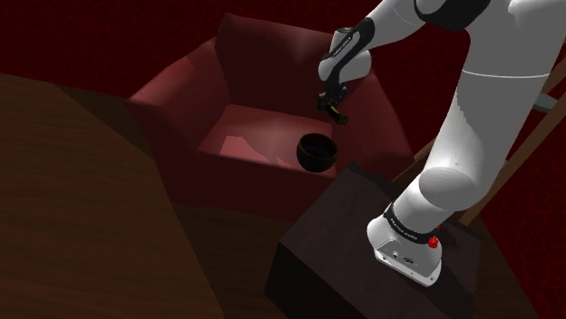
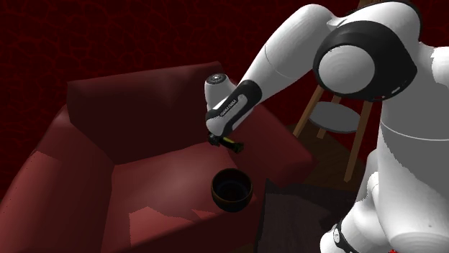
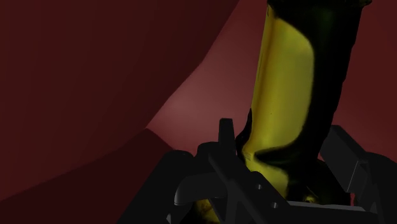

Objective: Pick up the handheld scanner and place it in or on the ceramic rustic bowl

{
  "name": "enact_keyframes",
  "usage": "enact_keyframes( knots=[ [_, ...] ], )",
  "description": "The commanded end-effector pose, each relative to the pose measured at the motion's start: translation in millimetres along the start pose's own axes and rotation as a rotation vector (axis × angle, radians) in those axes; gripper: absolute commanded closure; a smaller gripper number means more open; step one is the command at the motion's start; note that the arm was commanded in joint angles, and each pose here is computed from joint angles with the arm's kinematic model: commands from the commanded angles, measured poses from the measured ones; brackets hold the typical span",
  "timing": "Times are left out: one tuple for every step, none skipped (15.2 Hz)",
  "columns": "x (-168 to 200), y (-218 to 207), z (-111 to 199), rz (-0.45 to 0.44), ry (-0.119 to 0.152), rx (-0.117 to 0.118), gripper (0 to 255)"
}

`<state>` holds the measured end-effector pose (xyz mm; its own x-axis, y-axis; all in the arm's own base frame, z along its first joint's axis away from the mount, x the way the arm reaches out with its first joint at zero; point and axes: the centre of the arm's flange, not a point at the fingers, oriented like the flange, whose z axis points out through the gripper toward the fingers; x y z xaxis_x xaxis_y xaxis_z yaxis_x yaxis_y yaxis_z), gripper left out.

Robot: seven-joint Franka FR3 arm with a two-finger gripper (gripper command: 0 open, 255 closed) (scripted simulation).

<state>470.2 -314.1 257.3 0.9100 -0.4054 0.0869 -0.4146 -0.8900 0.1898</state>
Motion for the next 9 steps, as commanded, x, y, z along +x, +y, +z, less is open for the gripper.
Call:
enact_keyframes(
  knots=[
    [0.9, 1.2, -11.1, 0.000, 0.000, 0.000, 255],
    [1.3, 2.2, -16.3, 0.000, 0.000, 0.000, 255],
    [1.8, 3.2, -21.4, 0.000, 0.000, 0.000, 255],
    [2.2, 4.2, -26.6, 0.000, 0.000, 0.000, 255],
    [2.7, 5.2, -31.8, 0.000, 0.000, 0.000, 255],
    [2.7, 5.3, -32.1, 0.000, 0.000, 0.000, 255],
    [-7.0, -3.2, -35.1, 0.000, 0.000, 0.000, 255],
    [-16.7, -11.6, -38.1, 0.000, 0.000, 0.000, 255],
    [-26.5, -20.0, -41.1, 0.000, 0.000, 0.000, 255]
  ],
)
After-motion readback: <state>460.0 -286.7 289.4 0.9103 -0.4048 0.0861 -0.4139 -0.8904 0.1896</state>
